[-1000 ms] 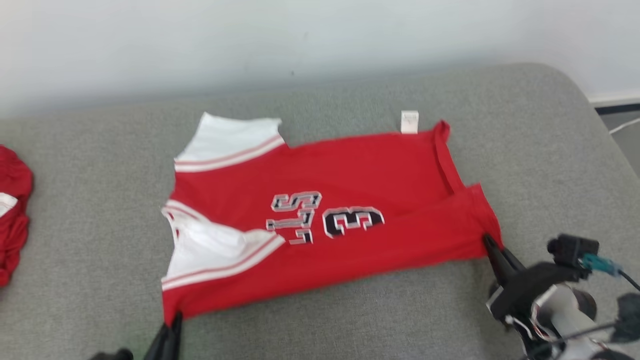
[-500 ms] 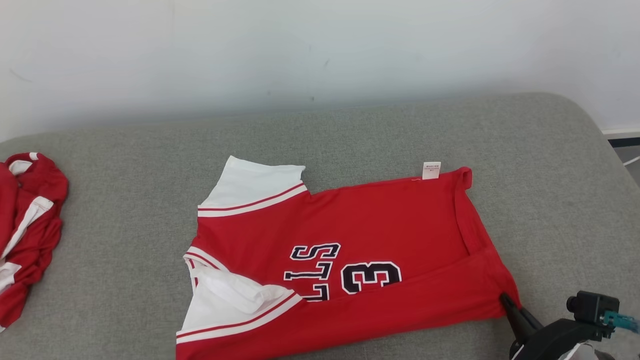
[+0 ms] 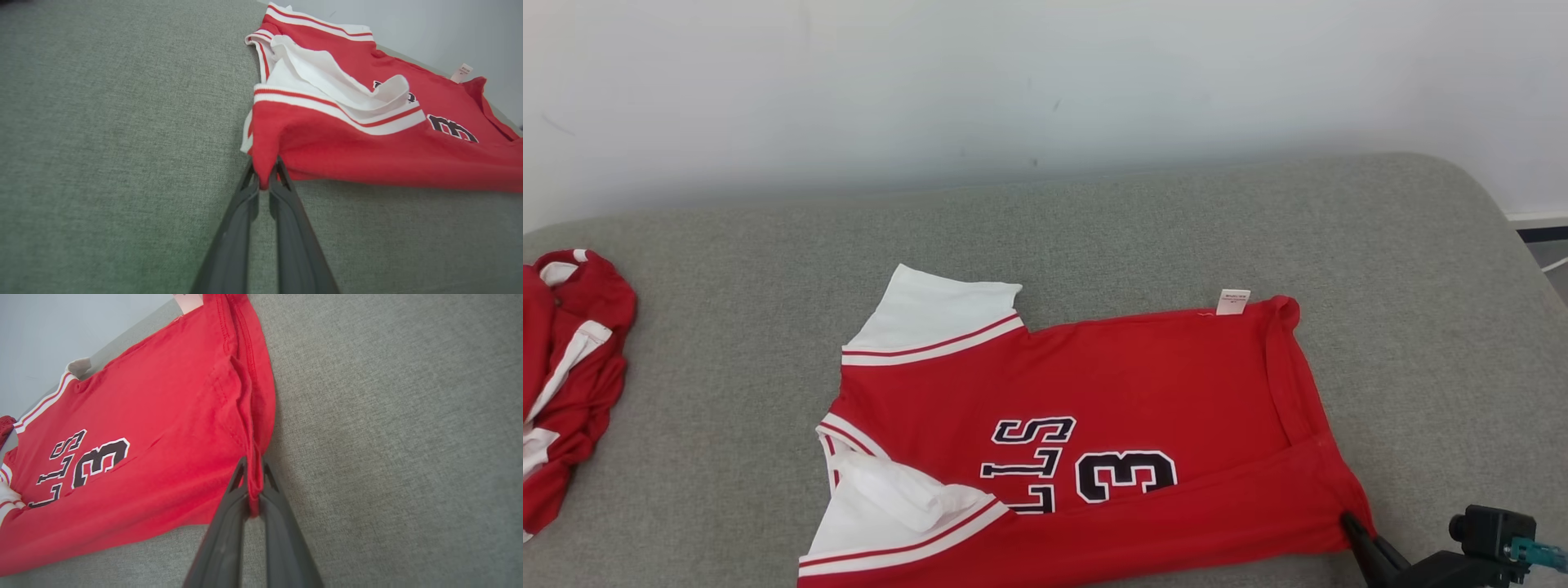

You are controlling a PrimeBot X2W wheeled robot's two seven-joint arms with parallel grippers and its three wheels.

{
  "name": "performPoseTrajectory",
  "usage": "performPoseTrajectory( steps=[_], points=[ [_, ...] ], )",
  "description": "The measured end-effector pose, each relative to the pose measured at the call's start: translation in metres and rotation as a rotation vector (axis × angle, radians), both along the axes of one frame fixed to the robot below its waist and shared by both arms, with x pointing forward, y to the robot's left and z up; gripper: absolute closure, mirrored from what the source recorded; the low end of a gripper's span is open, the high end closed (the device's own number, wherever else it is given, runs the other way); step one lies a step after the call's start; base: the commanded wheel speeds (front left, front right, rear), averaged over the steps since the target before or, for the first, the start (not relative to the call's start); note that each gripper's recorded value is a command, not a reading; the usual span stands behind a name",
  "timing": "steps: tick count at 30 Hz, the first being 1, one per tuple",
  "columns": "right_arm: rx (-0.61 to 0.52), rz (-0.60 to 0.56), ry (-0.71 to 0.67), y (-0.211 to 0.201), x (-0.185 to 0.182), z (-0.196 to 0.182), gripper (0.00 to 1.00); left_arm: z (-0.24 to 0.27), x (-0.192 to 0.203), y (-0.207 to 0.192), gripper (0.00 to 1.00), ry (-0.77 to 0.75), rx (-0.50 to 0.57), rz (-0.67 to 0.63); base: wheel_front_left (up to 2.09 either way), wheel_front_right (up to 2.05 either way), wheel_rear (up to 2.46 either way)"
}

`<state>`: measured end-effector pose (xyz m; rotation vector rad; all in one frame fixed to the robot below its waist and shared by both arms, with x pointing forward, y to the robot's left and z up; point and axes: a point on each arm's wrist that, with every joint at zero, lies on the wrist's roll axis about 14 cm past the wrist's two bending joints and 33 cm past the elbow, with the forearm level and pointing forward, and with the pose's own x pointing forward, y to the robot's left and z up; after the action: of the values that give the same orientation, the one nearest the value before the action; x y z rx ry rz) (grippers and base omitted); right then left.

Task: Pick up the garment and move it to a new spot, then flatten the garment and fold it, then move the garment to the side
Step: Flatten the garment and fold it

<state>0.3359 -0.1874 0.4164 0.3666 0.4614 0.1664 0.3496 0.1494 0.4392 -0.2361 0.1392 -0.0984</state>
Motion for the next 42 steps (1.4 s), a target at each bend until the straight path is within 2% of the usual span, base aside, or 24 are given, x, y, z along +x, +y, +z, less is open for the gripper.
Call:
performPoseTrajectory(
  steps=[14, 15, 16, 17, 18, 19, 26, 30, 36, 42],
  points=[
    [-0.010, -0.004, 0.051, 0.004, -0.007, -0.007, 1.00, -0.020, -0.009, 0.008, 1.00, 0.066, 0.021, 0.021, 0.00, 0.00, 0.00],
    [-0.013, -0.005, 0.047, 0.004, -0.006, -0.006, 0.96, -0.019, -0.009, 0.008, 1.00, 0.064, 0.021, 0.021, 0.00, 0.00, 0.00],
    [-0.020, -0.007, 0.038, 0.003, -0.005, -0.005, 0.71, -0.018, -0.008, 0.007, 0.89, 0.059, 0.021, 0.021, 0.00, 0.00, 0.00],
    [-0.021, -0.012, 0.029, 0.003, -0.004, -0.003, 0.10, -0.016, -0.006, 0.008, 0.53, 0.050, 0.021, 0.022, 0.00, 0.00, 0.00],
    [-0.023, -0.015, 0.022, 0.002, -0.003, -0.002, 0.00, -0.013, -0.004, 0.009, 0.09, 0.041, 0.021, 0.028, 0.00, 0.00, 0.00],
    [-0.025, -0.018, 0.014, 0.002, -0.002, 0.000, 0.00, -0.011, -0.004, 0.010, 0.00, 0.034, 0.022, 0.032, 0.00, 0.00, 0.00],
    [-0.033, -0.026, -0.057, 0.003, 0.005, 0.015, 0.00, 0.002, 0.001, 0.016, 0.00, -0.008, 0.022, 0.053, 0.00, 0.00, 0.00],
    [-0.039, -0.021, -0.152, 0.007, 0.014, 0.034, 0.00, 0.021, 0.007, 0.023, 0.00, -0.073, 0.035, 0.074, 0.00, 0.00, 0.00],
    [-0.057, 0.062, -0.307, 0.029, 0.021, 0.064, 0.00, 0.055, 0.013, 0.030, 0.00, -0.182, 0.099, 0.096, 0.00, 0.00, 0.00],
    [-0.087, 0.094, -0.455, 0.036, 0.028, 0.086, 0.00, 0.079, 0.019, 0.037, 0.00, -0.256, 0.141, 0.136, 0.00, 0.00, 0.00]
  ],
)
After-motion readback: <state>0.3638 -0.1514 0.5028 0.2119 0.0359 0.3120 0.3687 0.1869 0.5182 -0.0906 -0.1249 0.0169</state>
